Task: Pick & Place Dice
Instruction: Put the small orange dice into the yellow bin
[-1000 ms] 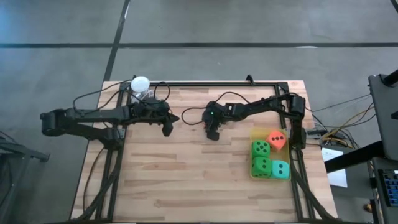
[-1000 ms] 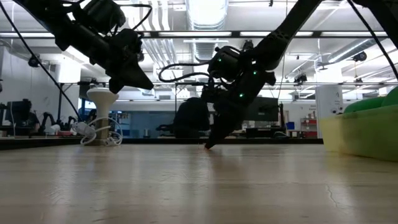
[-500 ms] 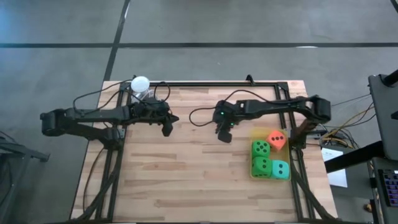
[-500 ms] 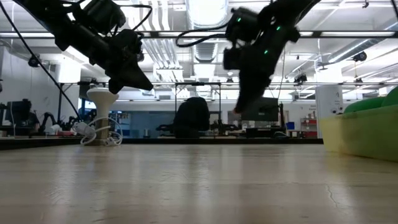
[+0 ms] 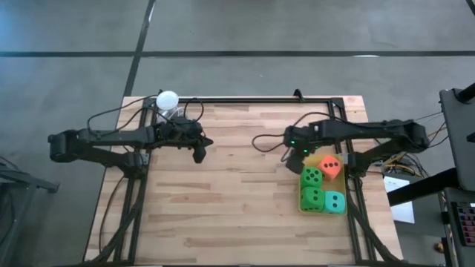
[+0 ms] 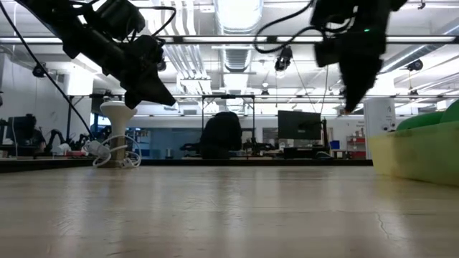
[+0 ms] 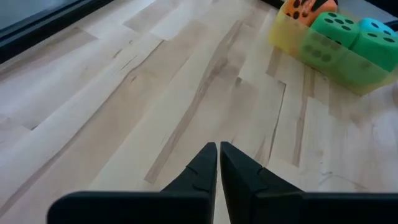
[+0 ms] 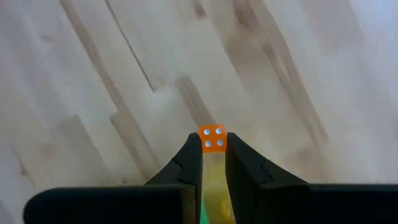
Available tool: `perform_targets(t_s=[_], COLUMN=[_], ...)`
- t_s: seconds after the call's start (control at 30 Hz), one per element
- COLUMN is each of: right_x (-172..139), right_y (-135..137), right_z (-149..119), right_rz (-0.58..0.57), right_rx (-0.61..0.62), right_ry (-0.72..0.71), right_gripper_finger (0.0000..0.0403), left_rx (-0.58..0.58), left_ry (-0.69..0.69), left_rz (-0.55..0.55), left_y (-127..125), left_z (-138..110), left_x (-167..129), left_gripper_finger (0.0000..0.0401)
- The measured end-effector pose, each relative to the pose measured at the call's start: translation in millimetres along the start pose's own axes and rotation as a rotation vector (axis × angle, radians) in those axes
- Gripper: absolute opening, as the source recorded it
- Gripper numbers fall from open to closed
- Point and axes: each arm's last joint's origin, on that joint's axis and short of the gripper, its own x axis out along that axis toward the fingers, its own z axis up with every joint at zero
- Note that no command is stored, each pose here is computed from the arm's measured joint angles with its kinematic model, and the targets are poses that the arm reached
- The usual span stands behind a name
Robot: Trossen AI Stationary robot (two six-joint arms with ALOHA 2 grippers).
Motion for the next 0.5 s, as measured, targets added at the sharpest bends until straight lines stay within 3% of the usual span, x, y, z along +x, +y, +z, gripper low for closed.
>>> perform_targets(t_s=[0.3,0.5], right_x=[-18.5,-5.0], right_y=[-11.5,-19.0], right_z=[-54.4,-75.6], right_rz=[-0.060,-0.086], right_rx=[0.192,0.255], right_ry=[0.051,0.144], right_gripper_finger=[0.0036,0.0036], left_rx=[-0.003,-0.024], left_ry=[-0.060,-0.064], left_rz=[-0.028,-0.038], left_y=[-2.3,-4.9], left_z=[5.9,8.7], left_x=[-0.2,1.9], left_gripper_finger=[0.0026,0.0026])
